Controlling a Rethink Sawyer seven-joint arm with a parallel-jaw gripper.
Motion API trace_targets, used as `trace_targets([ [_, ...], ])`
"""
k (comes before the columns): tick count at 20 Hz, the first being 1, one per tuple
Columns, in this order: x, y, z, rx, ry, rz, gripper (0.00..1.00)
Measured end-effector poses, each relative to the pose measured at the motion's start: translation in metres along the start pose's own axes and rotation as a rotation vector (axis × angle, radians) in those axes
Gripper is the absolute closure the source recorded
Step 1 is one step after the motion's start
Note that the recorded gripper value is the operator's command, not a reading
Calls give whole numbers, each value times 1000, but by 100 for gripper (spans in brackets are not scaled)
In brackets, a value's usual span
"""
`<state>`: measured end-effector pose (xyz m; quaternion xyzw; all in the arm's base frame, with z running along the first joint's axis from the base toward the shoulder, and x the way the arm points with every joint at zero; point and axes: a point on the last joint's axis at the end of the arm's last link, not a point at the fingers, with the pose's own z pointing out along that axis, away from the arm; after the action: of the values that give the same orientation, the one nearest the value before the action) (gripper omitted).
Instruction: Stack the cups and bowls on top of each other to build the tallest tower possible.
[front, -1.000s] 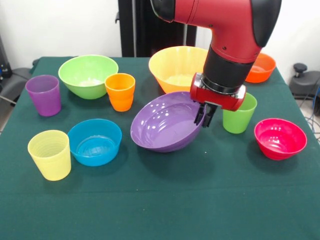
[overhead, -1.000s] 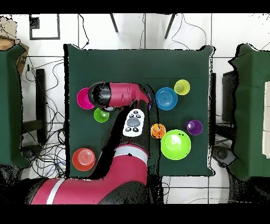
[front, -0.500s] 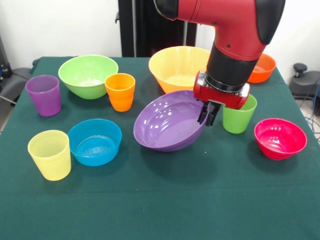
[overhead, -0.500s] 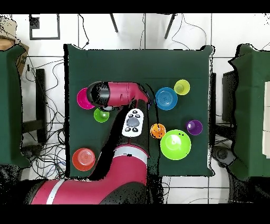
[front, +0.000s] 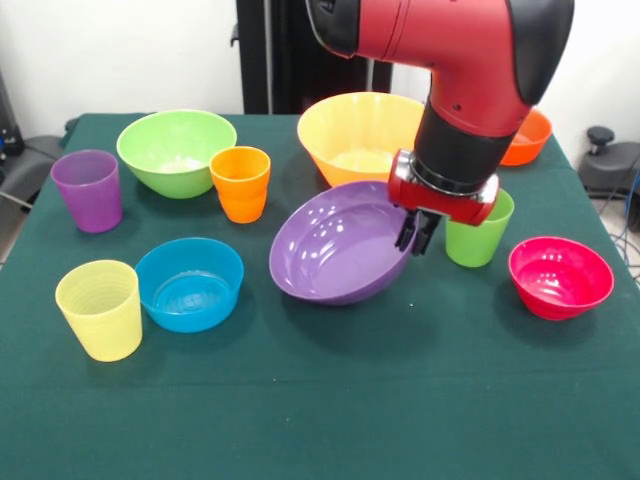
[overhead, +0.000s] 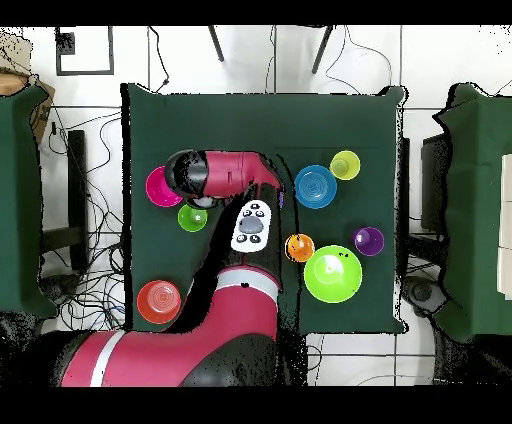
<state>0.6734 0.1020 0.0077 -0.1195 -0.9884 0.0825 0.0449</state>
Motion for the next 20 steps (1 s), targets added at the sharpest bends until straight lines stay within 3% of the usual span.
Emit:
trace_targets([
  [12,-36,15,16,-3,-44,-13,100],
  [20,-48,20,18,8,-8,-15,100],
])
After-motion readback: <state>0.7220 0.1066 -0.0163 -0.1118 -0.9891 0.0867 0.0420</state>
